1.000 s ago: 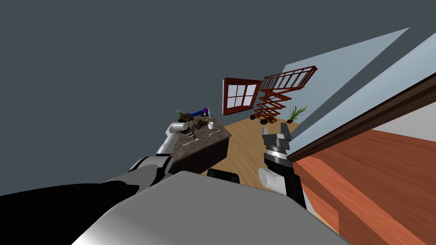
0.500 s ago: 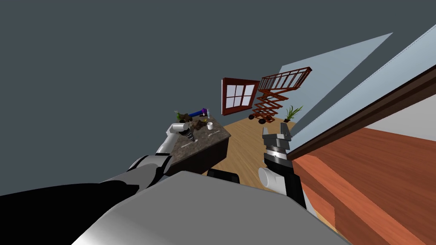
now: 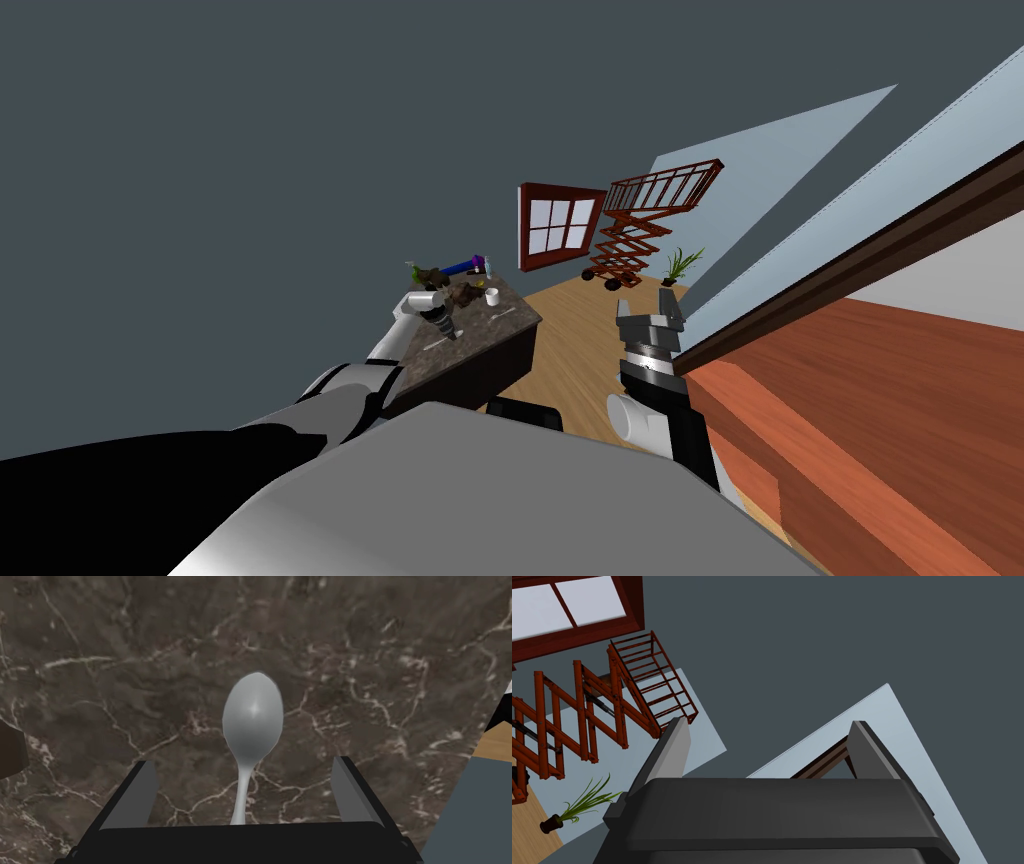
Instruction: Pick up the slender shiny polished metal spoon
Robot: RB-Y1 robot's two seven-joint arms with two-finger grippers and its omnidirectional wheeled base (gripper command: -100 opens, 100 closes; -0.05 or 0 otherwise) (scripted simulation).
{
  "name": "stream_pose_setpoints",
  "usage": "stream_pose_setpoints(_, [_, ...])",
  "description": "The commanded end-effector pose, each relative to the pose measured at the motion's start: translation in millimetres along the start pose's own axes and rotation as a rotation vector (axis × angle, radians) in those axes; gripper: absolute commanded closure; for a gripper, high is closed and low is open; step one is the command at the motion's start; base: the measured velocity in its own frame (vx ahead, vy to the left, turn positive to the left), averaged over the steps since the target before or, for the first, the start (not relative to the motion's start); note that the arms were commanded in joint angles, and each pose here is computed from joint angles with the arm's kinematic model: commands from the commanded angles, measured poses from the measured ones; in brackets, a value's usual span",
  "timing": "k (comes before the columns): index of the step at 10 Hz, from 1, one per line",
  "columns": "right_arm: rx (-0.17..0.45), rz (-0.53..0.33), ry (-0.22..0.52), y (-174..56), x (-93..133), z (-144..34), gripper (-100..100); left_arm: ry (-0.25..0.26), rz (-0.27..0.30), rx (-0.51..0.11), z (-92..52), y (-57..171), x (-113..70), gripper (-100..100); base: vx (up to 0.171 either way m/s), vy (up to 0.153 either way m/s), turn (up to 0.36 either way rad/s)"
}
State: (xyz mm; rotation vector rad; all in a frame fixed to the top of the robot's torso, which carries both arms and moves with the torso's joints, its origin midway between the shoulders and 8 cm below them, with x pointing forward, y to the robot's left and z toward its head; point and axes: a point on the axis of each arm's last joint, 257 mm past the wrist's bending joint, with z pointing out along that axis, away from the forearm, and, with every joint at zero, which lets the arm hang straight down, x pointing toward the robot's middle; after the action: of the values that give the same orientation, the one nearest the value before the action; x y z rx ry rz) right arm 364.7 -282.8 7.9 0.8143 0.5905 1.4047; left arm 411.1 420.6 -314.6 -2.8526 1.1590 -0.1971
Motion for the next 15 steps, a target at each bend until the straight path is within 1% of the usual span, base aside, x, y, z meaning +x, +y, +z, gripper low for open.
stream_pose_setpoints(1, [0.000,0.000,0.000,0.0,0.0,0.0,0,0.000,0.000,0.000,0.0,0.0,0.0,-100,0.005,0.007,-0.007])
stream_pose_setpoints(2, [0.000,0.000,0.000,0.0,0.0,0.0,0,-0.003,-0.001,-0.004,0.5,1.0,-0.7,0,0.000,0.000,0.000])
stream_pose_setpoints(3, [0.000,0.000,0.000,0.0,0.0,0.0,0,-0.002,-0.001,-0.003,10.0,1.6,-1.9,-100,0.007,0.000,-0.003])
stream_pose_setpoints(5, [0.000,0.000,0.000,0.0,0.0,0.0,0,-0.002,-0.001,-0.003,19.6,2.5,-3.3,-100,0.011,-0.003,-0.002])
stream_pose_setpoints(6, [0.000,0.000,0.000,0.0,0.0,0.0,0,-0.003,-0.002,-0.005,16.2,2.8,-3.3,-100,0.000,0.000,0.000])
stream_pose_setpoints(7, [0.000,0.000,0.000,0.0,0.0,0.0,0,-0.002,-0.001,-0.003,16.8,2.5,-3.2,100,0.000,0.000,0.000])
stream_pose_setpoints(11, [0.000,0.000,0.000,0.0,0.0,0.0,0,-0.002,-0.001,-0.003,16.8,2.5,-3.2,100,0.000,0.000,0.000])
stream_pose_setpoints(12, [0.000,0.000,0.000,0.0,0.0,0.0,0,-0.002,-0.001,-0.003,16.8,2.5,-3.2,0,0.000,0.000,0.000])
stream_pose_setpoints(13, [0.000,0.000,0.000,0.0,0.0,0.0,0,-0.009,0.026,0.021,10.1,-6.3,-3.8,-100,0.004,-0.032,-0.136])
stream_pose_setpoints(15, [0.000,0.000,0.000,0.0,0.0,0.0,0,-0.030,0.049,0.028,8.3,-11.7,-13.3,-100,-0.009,-0.032,-0.125])
